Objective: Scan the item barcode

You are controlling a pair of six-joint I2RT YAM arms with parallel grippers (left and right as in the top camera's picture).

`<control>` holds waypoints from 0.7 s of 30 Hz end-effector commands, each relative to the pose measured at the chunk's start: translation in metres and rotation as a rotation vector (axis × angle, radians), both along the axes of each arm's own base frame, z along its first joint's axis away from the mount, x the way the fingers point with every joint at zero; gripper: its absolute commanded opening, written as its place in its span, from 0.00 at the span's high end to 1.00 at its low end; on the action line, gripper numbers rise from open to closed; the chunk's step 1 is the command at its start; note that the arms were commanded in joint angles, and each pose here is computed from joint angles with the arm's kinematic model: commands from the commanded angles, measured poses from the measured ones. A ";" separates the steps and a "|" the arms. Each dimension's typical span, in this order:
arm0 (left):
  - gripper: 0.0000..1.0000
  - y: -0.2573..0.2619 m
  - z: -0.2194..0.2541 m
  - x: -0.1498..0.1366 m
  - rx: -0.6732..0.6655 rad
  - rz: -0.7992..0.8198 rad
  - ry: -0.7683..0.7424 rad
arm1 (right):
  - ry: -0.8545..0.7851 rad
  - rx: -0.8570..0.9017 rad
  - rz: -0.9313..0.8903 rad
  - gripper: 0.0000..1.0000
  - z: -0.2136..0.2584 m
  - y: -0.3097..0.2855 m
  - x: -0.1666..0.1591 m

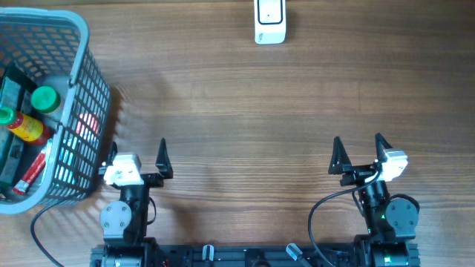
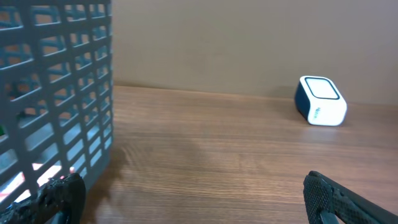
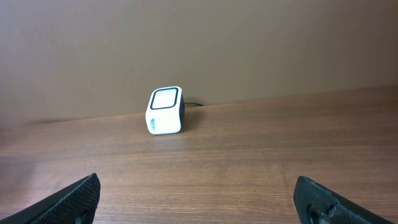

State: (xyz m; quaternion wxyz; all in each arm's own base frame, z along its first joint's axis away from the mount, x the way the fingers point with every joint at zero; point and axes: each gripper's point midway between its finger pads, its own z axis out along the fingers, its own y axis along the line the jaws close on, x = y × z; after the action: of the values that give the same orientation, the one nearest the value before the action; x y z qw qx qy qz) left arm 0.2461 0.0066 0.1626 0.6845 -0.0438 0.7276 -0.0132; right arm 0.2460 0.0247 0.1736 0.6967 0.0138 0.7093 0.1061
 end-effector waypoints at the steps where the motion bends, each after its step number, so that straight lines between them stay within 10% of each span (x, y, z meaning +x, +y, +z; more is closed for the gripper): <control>1: 0.00 0.014 0.001 -0.001 -0.012 0.084 -0.016 | -0.007 -0.012 -0.010 0.00 0.001 -0.001 0.000; 7: 0.00 0.003 -0.003 0.000 -0.020 0.018 0.001 | -0.007 -0.013 -0.010 0.00 0.001 -0.001 0.000; 12: 0.00 -0.078 0.040 -0.016 -0.013 -0.464 -0.158 | -0.007 -0.012 -0.009 0.00 0.001 -0.001 0.000; 21: 0.00 -0.081 0.108 -0.034 -0.054 -0.491 -0.298 | -0.007 -0.012 -0.009 0.00 0.001 -0.001 0.000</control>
State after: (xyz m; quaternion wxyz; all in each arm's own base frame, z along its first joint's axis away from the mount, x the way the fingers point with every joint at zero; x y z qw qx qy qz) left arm 0.2279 -0.0650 0.2281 0.7402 0.1027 0.6414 -0.1738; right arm 0.2460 0.0247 0.1736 0.6967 0.0137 0.7093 0.1060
